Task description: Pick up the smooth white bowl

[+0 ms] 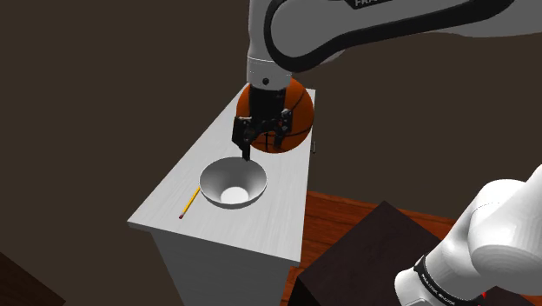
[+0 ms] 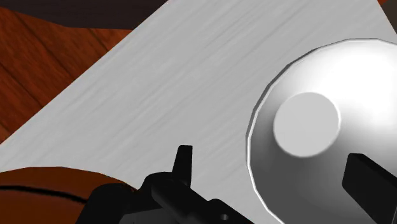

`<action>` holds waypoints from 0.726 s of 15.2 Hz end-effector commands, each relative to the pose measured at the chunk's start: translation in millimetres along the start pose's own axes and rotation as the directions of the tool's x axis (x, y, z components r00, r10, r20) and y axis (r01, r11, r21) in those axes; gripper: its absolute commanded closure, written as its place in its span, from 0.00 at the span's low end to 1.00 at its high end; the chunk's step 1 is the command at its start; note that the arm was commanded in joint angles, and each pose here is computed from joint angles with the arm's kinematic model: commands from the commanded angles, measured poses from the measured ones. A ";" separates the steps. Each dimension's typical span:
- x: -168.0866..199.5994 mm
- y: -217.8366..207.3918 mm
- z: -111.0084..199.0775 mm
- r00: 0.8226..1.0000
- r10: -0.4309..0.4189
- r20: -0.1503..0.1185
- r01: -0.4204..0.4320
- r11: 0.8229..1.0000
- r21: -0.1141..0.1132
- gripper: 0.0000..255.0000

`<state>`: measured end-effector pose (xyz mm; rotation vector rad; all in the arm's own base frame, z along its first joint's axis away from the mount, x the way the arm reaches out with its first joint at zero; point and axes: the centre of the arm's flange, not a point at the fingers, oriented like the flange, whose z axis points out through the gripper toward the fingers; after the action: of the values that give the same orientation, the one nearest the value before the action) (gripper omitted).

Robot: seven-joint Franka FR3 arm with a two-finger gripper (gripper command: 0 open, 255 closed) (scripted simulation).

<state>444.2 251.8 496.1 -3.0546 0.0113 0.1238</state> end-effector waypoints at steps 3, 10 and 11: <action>4.0 0.7 20.2 1.000 0.001 0.000 -0.001 1.000 0.001 0.00; 5.0 1.0 28.5 1.000 0.001 0.000 -0.001 1.000 0.001 1.00; 5.0 1.0 28.5 1.000 0.001 0.000 -0.001 1.000 0.001 1.00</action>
<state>447.0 253.1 467.6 -3.0538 0.0130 0.1231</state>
